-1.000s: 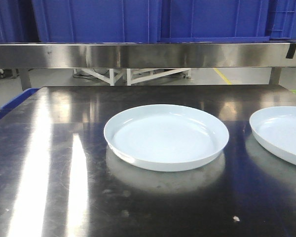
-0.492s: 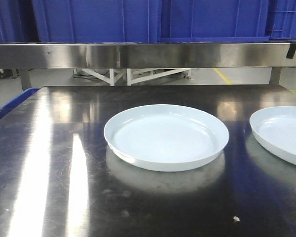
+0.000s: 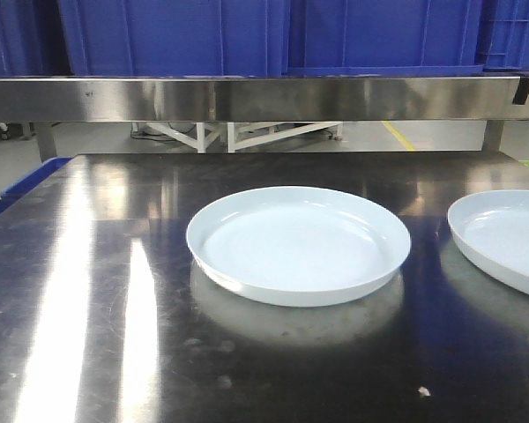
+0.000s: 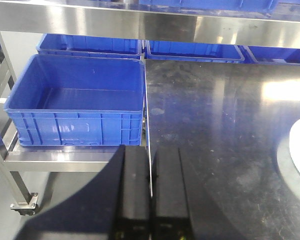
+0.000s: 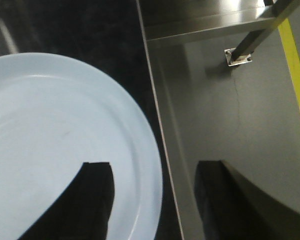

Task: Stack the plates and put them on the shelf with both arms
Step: 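Open the left gripper and withdraw it upward from the plate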

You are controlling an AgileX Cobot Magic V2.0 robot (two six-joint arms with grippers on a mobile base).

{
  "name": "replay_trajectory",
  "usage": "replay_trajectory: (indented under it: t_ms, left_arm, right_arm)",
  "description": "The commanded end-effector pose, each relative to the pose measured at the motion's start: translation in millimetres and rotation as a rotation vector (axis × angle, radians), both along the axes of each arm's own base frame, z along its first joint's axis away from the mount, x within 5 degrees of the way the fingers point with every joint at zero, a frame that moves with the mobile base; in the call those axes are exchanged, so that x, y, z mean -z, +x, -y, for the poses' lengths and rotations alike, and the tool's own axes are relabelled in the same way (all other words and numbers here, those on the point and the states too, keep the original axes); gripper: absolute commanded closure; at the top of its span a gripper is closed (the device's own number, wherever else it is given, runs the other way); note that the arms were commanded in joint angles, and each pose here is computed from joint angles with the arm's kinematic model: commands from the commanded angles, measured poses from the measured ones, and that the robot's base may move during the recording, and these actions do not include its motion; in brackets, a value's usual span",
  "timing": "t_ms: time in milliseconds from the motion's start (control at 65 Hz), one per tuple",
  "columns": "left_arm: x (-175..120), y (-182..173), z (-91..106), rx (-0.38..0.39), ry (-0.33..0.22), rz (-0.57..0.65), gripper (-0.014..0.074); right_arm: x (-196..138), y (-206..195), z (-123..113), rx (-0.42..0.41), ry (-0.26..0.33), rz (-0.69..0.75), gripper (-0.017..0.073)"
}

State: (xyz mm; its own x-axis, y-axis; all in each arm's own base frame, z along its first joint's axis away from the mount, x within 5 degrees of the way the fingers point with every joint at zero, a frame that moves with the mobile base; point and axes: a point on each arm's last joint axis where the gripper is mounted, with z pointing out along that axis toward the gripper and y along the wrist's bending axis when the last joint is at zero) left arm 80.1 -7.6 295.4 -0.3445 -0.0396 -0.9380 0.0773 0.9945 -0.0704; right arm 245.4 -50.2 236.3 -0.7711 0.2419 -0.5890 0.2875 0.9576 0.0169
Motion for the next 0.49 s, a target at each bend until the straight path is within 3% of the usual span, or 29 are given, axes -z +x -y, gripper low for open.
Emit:
replay_trajectory:
  t_ms: [0,385,477]
  left_arm:
    - [-16,2,1.4,0.013,-0.018,0.105,0.0510]
    - [-16,2,1.4,0.013,-0.018,0.105,0.0510]
    - [-16,2,1.4,0.013,-0.018,0.105,0.0510]
  right_arm:
    - [-13,12,9,0.005,-0.036,0.104,0.0090]
    - [21,29,15,0.010,-0.016,0.026,0.0091]
    - [24,32,16,0.008,-0.015,0.026,0.0141]
